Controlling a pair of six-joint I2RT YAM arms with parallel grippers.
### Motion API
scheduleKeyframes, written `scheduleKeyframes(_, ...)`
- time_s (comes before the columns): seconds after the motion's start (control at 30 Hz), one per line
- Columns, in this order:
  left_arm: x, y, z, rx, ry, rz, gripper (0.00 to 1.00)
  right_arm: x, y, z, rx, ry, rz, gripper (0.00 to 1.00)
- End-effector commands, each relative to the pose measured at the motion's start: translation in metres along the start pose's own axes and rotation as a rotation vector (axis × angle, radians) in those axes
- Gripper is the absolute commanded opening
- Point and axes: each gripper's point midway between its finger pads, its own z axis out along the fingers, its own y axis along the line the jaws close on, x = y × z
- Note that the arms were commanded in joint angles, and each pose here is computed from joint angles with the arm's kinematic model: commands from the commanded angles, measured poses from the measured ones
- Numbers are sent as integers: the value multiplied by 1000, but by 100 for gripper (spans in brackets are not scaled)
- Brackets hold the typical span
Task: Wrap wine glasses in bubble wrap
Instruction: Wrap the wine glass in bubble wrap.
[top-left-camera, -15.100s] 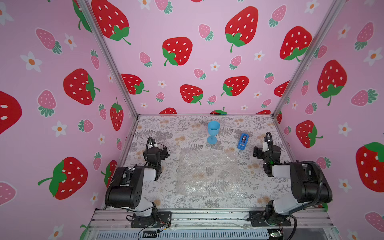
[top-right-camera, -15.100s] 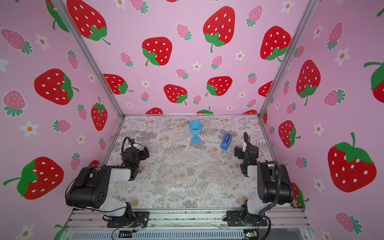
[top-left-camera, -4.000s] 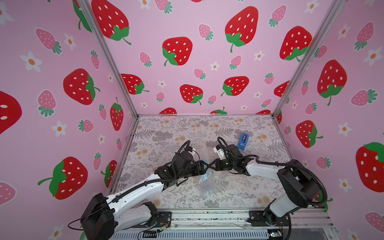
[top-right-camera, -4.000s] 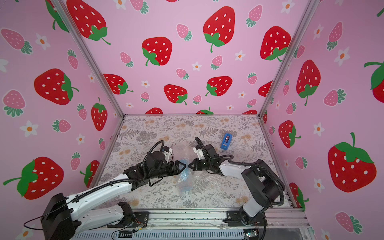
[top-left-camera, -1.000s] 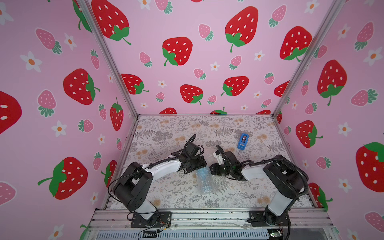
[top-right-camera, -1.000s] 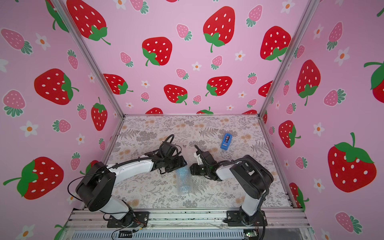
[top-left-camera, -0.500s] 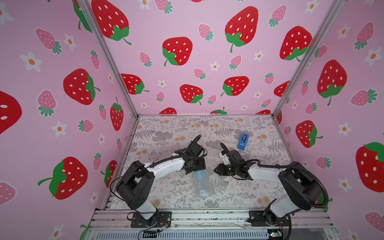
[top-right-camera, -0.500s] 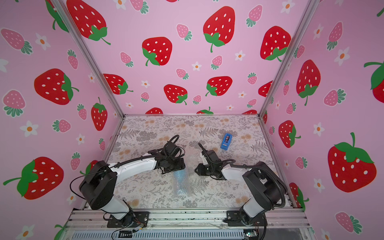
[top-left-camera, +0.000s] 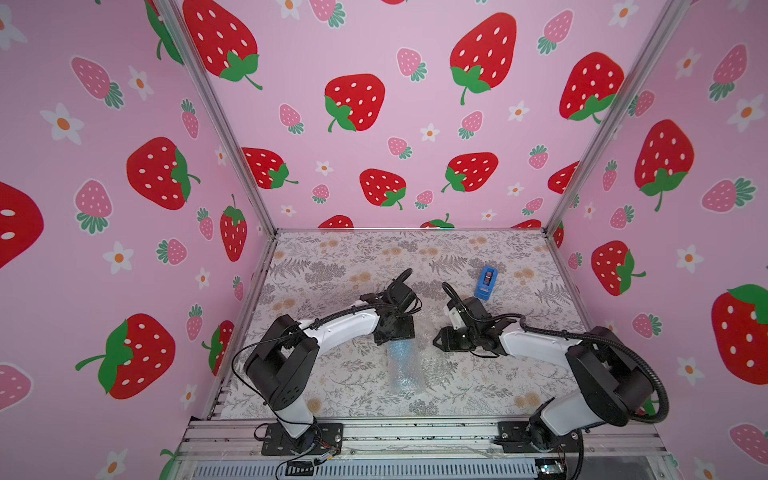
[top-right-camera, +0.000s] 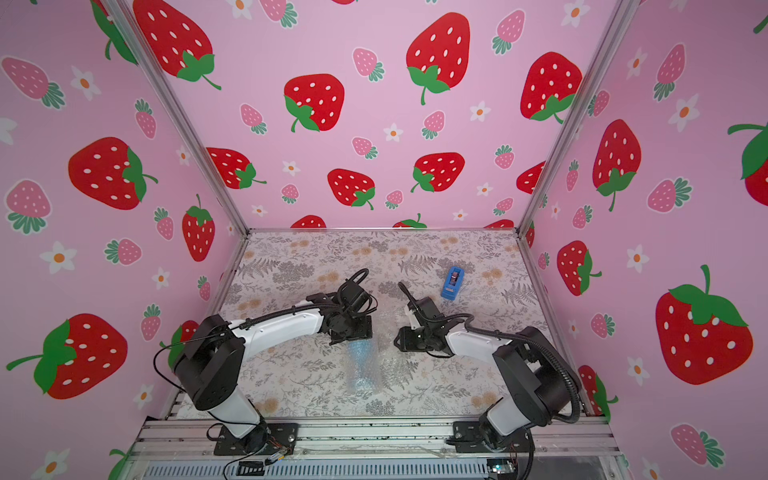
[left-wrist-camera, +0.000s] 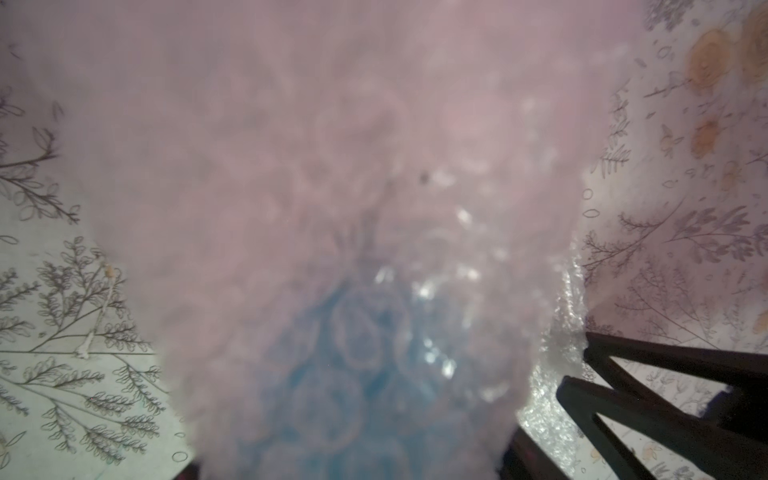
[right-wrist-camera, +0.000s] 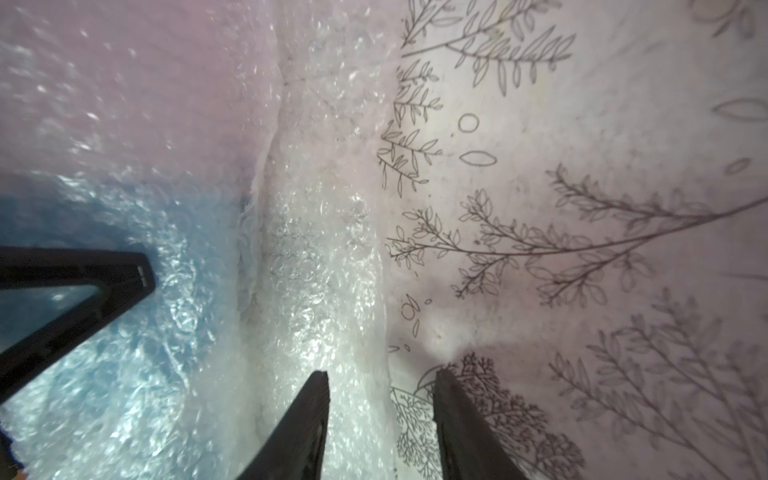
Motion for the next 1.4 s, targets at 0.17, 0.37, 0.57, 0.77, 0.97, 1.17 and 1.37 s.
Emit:
scheduleKeyframes(0.17,5,6,12,-44,35,-23,75,8,21,15,-147,52,46,20)
scheduleKeyframes(0.37,5,2,13,-9,23,-36,74,-2,35,-4,-192,-15,38,0)
scheduleKeyframes(0.57,5,-2,19,21,23,-48,73,-13,49,-29,-216,-82,34,0)
scheduleKeyframes(0.77,6,-10,28,71,29,-66,73,-14,56,-37,-236,-98,41,0)
scheduleKeyframes(0.97,4,-19,33,118,26,-75,71,-15,63,-41,-256,-104,78,0)
scheduleKeyframes(1.17,3,-38,31,257,31,-88,74,-13,57,-46,-197,-115,123,0)
scheduleKeyframes(1.37,2,-46,21,351,37,-78,88,-12,49,-47,-165,-131,166,0)
